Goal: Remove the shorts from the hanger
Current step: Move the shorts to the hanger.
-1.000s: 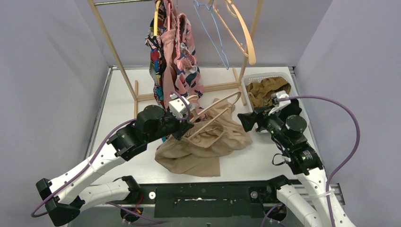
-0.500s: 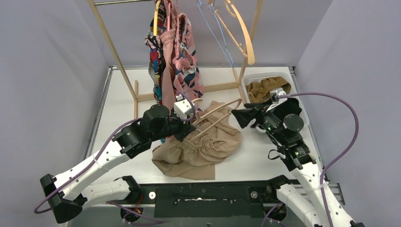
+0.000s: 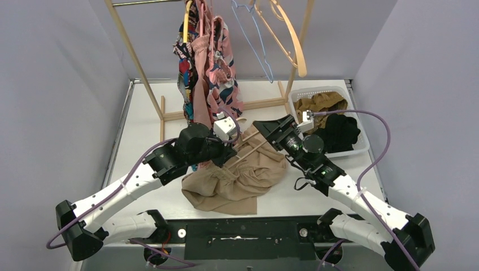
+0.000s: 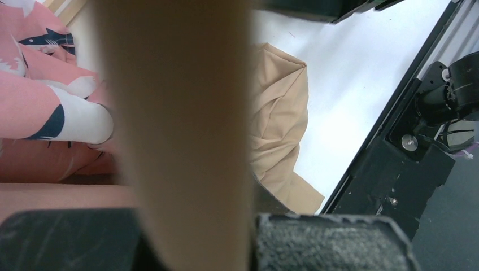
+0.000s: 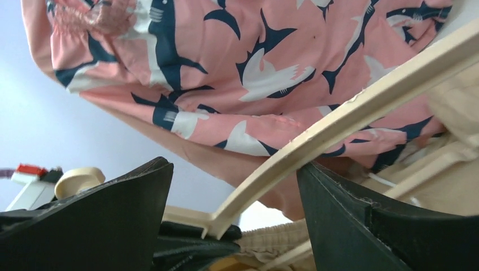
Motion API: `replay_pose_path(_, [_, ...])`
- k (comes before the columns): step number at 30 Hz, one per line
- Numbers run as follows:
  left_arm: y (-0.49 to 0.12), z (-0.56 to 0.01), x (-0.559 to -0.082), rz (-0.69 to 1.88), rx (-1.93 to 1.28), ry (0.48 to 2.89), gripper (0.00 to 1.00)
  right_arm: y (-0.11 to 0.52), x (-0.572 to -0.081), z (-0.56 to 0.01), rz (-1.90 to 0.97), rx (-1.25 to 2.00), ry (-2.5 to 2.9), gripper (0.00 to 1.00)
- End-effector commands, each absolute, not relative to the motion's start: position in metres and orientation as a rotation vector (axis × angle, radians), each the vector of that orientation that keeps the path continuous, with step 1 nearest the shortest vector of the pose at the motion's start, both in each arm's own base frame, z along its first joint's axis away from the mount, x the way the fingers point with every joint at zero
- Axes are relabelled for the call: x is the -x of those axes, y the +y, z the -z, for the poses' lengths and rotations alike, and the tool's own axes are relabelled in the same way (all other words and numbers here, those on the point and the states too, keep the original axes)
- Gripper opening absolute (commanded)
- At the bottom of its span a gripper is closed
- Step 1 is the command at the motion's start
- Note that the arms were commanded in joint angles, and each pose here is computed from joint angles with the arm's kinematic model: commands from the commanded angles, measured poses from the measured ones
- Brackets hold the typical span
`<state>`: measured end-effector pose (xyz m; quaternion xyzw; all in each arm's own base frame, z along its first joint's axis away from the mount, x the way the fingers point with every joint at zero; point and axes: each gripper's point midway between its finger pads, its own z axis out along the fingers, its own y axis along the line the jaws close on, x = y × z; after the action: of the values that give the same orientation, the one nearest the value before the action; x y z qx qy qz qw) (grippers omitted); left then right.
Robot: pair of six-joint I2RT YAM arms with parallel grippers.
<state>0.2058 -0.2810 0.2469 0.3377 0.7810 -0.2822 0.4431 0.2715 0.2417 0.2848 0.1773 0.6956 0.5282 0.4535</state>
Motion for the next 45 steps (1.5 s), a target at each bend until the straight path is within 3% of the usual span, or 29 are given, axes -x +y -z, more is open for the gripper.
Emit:
replay_pose_path(1, [-0.298,-0.284,-0.212,0.772,-0.829,1.797,0.00,0.246,-0.292,-0.312,-1.446,-0.638,1.539,0.78])
replay_pose_path(4, [-0.299,-0.282,-0.212,0.777,-0.831,1.796,0.00,0.246,-0.296,-0.298,-1.475,-0.709,1.530,0.63])
replay_pose_path(8, [-0.291,-0.277,-0.213,0.737,-0.827,1.817,0.00,0.232,-0.297,-0.283,-1.500,-0.846,1.468,0.23])
replay_pose_path(10, [-0.285,-0.274,-0.213,0.710,-0.820,1.839,0.02,0.223,-0.297,-0.280,-1.485,-0.882,1.435,0.10])
replay_pose_path(14, [-0.277,-0.261,-0.210,0.692,-0.802,1.889,0.35,0.211,-0.297,-0.284,-1.428,-0.895,1.420,0.00])
replay_pose_path(21, [-0.269,-0.238,-0.206,0.685,-0.762,1.961,0.58,0.175,-0.298,-0.304,-1.199,-0.866,1.411,0.00])
replay_pose_path(25, [-0.269,-0.233,-0.207,0.681,-0.770,1.951,0.65,0.153,-0.293,-0.314,-1.159,-0.874,1.392,0.00])
replay_pose_path(42, [-0.269,-0.200,-0.205,0.692,-0.842,1.833,0.68,0.151,-0.280,-0.350,-1.310,-0.775,1.385,0.00])
replay_pose_path(45, [-0.272,-0.199,-0.201,0.711,-0.873,1.780,0.60,0.152,-0.278,-0.355,-1.327,-0.762,1.378,0.00])
